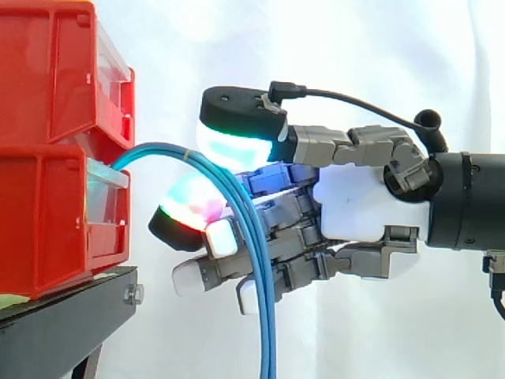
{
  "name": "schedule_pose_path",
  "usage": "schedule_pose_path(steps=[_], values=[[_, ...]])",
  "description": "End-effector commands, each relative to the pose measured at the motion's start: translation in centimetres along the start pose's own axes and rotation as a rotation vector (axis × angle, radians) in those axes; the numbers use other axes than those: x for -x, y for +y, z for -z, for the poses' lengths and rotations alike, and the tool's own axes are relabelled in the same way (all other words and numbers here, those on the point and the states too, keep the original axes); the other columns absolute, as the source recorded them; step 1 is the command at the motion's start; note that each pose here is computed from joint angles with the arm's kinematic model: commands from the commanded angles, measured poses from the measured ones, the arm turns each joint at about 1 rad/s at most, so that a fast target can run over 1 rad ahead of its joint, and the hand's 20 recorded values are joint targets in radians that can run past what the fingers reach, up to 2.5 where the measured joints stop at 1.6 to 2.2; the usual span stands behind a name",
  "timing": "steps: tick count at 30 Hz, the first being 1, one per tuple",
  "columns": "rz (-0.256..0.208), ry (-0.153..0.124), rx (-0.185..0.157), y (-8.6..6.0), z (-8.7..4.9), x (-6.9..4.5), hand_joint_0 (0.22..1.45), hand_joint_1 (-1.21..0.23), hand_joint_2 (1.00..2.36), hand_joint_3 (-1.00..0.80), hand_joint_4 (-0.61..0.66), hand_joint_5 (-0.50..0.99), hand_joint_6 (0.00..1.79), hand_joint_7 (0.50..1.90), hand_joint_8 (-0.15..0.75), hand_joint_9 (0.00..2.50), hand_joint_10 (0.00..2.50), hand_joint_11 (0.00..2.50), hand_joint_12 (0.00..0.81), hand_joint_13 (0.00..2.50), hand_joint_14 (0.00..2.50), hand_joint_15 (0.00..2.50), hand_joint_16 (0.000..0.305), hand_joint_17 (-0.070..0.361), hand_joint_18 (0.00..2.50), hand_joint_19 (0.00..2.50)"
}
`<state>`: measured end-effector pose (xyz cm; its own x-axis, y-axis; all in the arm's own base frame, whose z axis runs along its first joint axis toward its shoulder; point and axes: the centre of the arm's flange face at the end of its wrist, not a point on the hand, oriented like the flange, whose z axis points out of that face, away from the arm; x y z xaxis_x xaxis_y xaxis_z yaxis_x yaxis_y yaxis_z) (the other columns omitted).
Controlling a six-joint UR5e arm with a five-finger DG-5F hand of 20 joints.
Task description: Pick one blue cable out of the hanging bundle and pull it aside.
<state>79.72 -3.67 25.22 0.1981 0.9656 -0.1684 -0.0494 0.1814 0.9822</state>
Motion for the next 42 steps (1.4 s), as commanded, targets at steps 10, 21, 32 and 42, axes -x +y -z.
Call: schedule_pose_path(steps=[10, 21, 32, 42], values=[[-0.016, 0.003, -0.009, 0.51, -0.07, 0.07, 0.73, -0.86, 1.01, -0.33, 0.18, -0.15, 0.90, 1.39, 0.351, 0.89, 0.01, 0.55, 0.349, 0.80, 0.01, 0.35, 0.049, 0.110, 0.97, 0.47], [-0.024, 0.010, -0.023, 0.89, -0.21, 0.28, 0.57, -0.73, 1.00, -0.50, 0.24, -0.12, 0.91, 1.22, 0.360, 1.01, 0.01, 0.57, 0.342, 0.87, 0.02, 0.38, 0.049, 0.110, 1.00, 0.52], [-0.026, 0.009, -0.019, 1.04, -0.24, 0.30, 0.59, -0.64, 1.02, -0.31, 0.24, -0.12, 0.89, 1.27, 0.367, 1.02, 0.02, 0.55, 0.350, 0.88, 0.01, 0.40, 0.050, 0.112, 1.01, 0.56], [-0.026, 0.008, -0.019, 0.97, -0.29, 0.39, 0.76, -0.88, 1.03, -0.13, 0.14, -0.15, 0.93, 1.53, 0.357, 0.98, 0.01, 0.61, 0.340, 0.89, 0.02, 0.40, 0.048, 0.108, 1.00, 0.52]])
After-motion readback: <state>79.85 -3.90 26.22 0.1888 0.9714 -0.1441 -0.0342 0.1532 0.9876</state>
